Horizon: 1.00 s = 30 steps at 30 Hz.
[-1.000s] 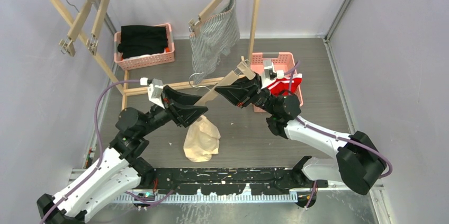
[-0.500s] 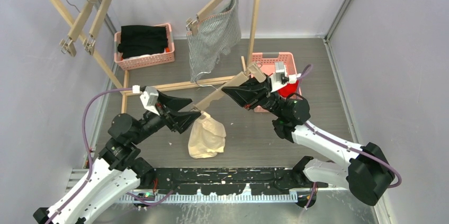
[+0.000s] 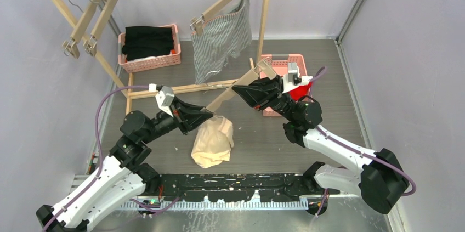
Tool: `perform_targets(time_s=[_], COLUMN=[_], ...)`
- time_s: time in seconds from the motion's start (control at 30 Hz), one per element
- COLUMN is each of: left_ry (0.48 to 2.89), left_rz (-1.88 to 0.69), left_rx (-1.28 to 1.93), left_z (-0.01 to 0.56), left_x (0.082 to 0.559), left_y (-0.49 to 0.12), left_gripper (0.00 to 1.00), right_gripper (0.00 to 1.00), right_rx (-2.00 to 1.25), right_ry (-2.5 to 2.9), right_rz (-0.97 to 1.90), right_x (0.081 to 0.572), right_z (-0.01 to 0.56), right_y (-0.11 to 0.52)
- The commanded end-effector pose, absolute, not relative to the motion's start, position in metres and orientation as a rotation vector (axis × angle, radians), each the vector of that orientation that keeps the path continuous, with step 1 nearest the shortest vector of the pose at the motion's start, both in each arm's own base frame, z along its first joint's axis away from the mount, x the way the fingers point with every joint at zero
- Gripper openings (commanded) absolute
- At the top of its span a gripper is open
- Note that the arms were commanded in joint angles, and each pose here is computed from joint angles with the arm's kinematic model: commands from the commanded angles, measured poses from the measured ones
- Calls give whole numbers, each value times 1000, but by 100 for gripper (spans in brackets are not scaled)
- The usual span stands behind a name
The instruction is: Remove the underwear clipped to the hanger
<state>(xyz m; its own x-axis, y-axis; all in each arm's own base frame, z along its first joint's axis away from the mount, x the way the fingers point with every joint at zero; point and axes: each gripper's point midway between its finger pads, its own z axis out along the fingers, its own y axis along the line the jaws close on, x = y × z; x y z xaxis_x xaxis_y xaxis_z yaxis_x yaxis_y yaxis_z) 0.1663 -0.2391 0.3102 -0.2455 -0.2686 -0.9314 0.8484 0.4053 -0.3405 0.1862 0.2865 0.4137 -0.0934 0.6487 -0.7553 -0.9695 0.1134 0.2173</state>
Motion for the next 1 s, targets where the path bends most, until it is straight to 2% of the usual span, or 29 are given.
perform_targets(time_s=[0.0,0.07,0.1,0.13,0.17,0.2,0.27,0.5,0.83,0.97], left_ry=[1335,1322,1318,1313,1306,1299,1289,1268,1260,1258], left_rz=[-1163,-1152,-1146,-1143,-1140,-1139,-1133,-1141,-1172,-1188], left_rx=[554,555,554,554,552,550,540,558,609,625], left_z=[345,349,351,353,355,357,360,368,375,375], left_x=[162,159,158,157,156,156,156,156,158,157], left_y=[-237,-233,-231,-230,-229,-228,-226,-229,-242,-245], left_gripper=[2,14,23,39,50,58,65,65,55,46], right_gripper=[1,1,1,1,1,1,1,1,1,1], right_rx=[-484,-478,-479,-481,-482,-487,-492,-504,-525,-530], right_ry=[791,799,797,798,798,795,795,796,785,781], right_rz=[1436,1429,1426,1426,1427,1430,1439,1463,1488,1495], right_x=[175,176,176,175,175,174,173,170,163,161], right_z=[429,428,428,428,428,429,429,428,431,432], right_y=[281,280,279,279,279,280,280,283,286,288])
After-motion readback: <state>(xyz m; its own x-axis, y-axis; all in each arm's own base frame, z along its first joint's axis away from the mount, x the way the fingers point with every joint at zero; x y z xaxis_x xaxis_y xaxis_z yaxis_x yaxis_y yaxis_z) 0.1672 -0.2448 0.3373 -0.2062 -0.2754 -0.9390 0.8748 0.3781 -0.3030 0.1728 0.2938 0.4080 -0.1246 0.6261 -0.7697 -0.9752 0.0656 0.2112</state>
